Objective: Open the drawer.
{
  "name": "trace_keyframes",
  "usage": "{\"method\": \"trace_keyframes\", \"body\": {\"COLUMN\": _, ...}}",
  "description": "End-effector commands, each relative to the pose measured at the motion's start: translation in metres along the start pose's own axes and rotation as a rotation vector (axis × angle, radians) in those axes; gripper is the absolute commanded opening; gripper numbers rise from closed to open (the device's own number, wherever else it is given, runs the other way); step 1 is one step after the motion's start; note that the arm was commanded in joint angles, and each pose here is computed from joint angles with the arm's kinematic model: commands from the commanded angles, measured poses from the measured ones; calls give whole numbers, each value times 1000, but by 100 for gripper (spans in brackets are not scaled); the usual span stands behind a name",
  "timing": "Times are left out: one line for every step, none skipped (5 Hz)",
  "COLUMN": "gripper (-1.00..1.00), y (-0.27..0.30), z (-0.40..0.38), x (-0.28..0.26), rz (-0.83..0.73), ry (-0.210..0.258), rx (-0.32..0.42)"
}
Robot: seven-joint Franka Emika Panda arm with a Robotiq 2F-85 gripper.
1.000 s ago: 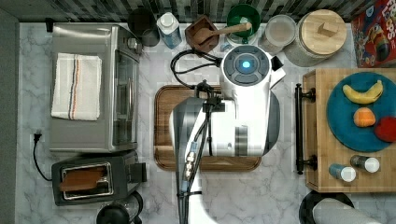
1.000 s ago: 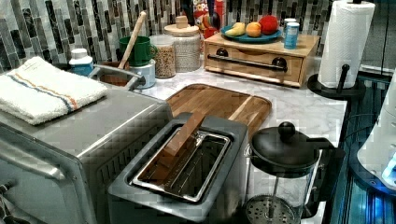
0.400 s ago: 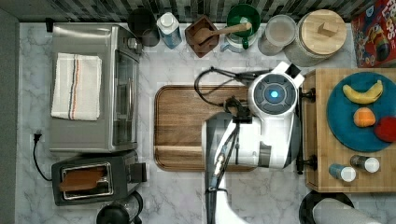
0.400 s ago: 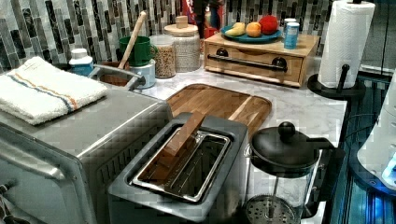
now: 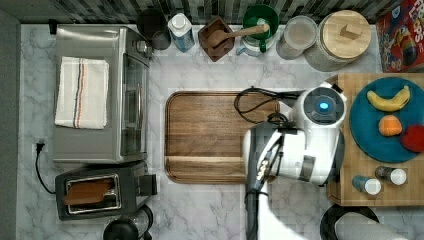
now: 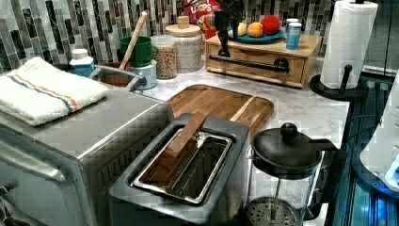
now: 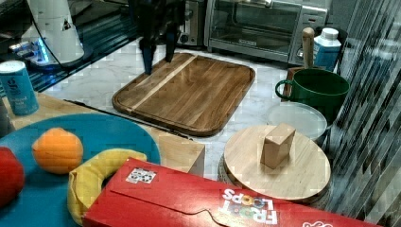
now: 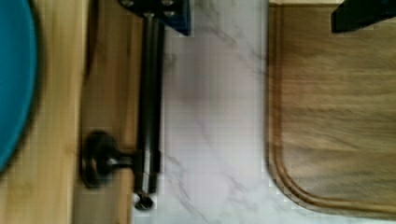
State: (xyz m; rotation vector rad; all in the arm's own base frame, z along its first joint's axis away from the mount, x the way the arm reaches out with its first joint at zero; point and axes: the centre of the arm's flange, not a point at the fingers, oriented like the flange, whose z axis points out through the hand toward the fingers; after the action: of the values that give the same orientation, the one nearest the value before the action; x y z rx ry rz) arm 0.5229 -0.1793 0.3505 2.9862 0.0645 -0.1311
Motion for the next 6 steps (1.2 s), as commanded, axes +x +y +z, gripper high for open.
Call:
{"method": "trace_keyframes", "body": {"gripper": 100, "y": 34, "z": -19, "x": 5, "rz": -84, "ry": 55, "rx": -60}}
{"method": "trace_keyframes", "body": {"gripper": 100, "y": 37, "z": -4, "x": 13, "rz": -87, "ry": 55, "rx": -51}}
{"method": "trace_keyframes", "body": {"gripper": 100, "y": 34, "z": 17, "x": 15, "rz": -93, "ry": 84, "rx": -73}}
{"method": "trace_keyframes", "body": {"gripper": 100, "y": 35, "z": 31, "x": 17, "rz": -95, "ry": 80, "rx": -56}}
{"method": "trace_keyframes", "body": {"gripper": 100, "y": 35, "z": 49, "x": 16, "rz": -89, "ry": 86, "rx": -56}}
{"method": "trace_keyframes", "body": {"gripper": 100, "y": 34, "z": 62, "x": 16, "rz": -90, "ry": 91, "rx": -76}}
